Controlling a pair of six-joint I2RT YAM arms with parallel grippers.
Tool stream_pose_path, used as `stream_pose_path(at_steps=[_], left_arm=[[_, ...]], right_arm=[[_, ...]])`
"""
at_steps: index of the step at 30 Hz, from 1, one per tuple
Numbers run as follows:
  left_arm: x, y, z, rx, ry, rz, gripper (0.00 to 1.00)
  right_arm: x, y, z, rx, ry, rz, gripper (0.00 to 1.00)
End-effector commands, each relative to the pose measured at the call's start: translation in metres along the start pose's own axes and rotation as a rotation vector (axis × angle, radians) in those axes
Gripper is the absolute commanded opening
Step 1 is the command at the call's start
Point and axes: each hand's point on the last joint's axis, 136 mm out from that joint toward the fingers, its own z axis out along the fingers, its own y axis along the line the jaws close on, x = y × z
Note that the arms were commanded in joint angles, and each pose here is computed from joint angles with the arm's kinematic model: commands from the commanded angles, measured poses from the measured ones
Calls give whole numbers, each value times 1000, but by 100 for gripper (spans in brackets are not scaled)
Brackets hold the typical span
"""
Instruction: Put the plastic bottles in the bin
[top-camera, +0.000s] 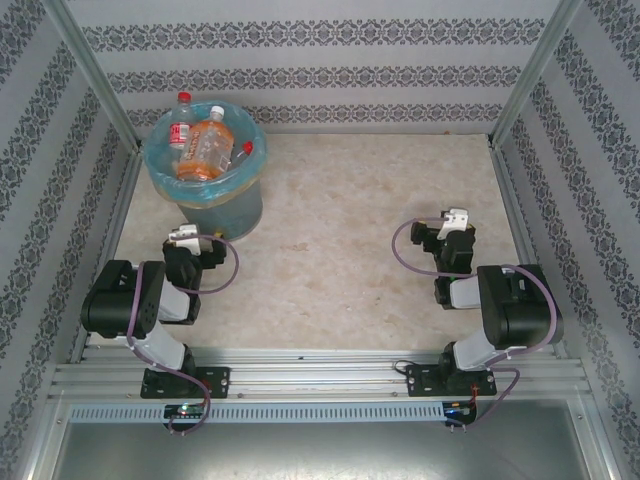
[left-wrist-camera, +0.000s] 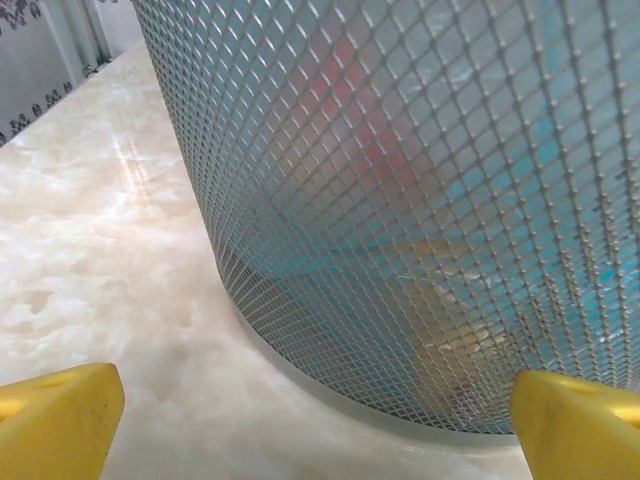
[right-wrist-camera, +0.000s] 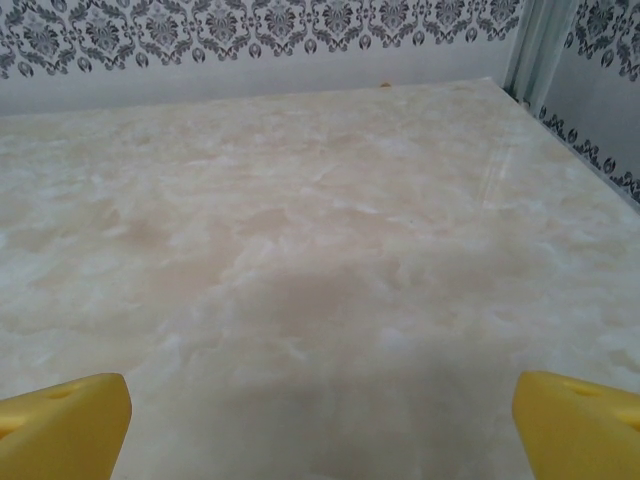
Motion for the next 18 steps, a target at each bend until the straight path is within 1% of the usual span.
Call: stream_pose_path(at_steps=[1,4,13,18], left_arm=[[-29,5,8,-27,-68,-42,100],[-28,2,14,-15,-39,-28,100],[-28,-1,15,-3,-33,-23,100],[-27,-4,21,14,-5,-11,100]], right_arm=[[-10,-1,5,38,-7,-20,98],[-10,0,6,35,-2,-25,98],[-10,0,5,34,-3,-24,98],[-10,0,5,33,-4,-25,98]])
